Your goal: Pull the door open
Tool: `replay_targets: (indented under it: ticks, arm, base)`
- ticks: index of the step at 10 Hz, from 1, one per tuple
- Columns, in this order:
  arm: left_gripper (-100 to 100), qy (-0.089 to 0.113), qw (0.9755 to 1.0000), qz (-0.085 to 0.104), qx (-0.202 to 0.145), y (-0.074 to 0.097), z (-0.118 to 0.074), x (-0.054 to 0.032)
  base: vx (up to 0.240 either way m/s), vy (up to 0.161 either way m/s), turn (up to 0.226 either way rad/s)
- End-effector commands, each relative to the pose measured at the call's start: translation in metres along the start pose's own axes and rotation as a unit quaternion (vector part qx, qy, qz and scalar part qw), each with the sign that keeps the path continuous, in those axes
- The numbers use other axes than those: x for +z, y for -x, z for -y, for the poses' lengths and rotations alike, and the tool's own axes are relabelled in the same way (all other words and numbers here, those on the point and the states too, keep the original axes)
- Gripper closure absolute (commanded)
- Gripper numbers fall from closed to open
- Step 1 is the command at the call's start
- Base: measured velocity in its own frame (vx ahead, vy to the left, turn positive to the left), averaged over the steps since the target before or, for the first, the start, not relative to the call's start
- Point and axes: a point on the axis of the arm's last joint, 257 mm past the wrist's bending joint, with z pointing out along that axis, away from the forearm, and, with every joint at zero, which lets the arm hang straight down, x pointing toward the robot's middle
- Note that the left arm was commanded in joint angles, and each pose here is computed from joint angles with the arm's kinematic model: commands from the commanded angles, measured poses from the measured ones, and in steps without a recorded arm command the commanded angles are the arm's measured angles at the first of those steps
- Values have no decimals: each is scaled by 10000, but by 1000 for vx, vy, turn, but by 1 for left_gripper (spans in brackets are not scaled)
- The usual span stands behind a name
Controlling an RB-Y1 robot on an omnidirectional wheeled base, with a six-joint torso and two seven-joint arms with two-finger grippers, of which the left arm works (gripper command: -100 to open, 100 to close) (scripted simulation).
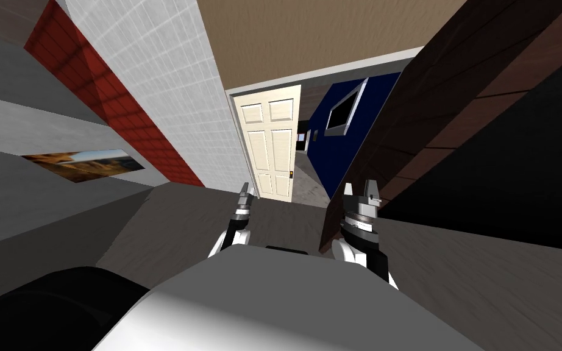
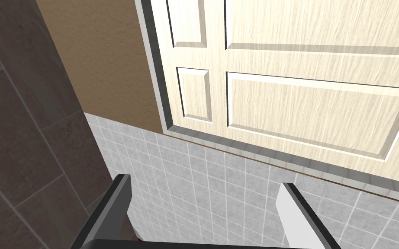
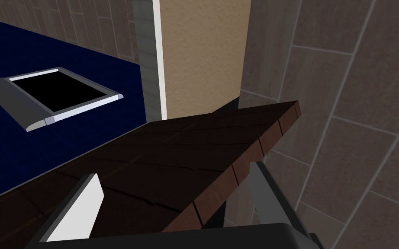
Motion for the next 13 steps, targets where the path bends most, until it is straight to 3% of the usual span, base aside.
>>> replay_targets:
  ticks: [1,13]
  arm:
    - [-100,117,9999,-48,-4,-41,-142,-45]
    - [-100,794,9964,-278,-44,-248,-953,-333]
  base:
    - [132,-37,-36]
    - [107,-28,-36]
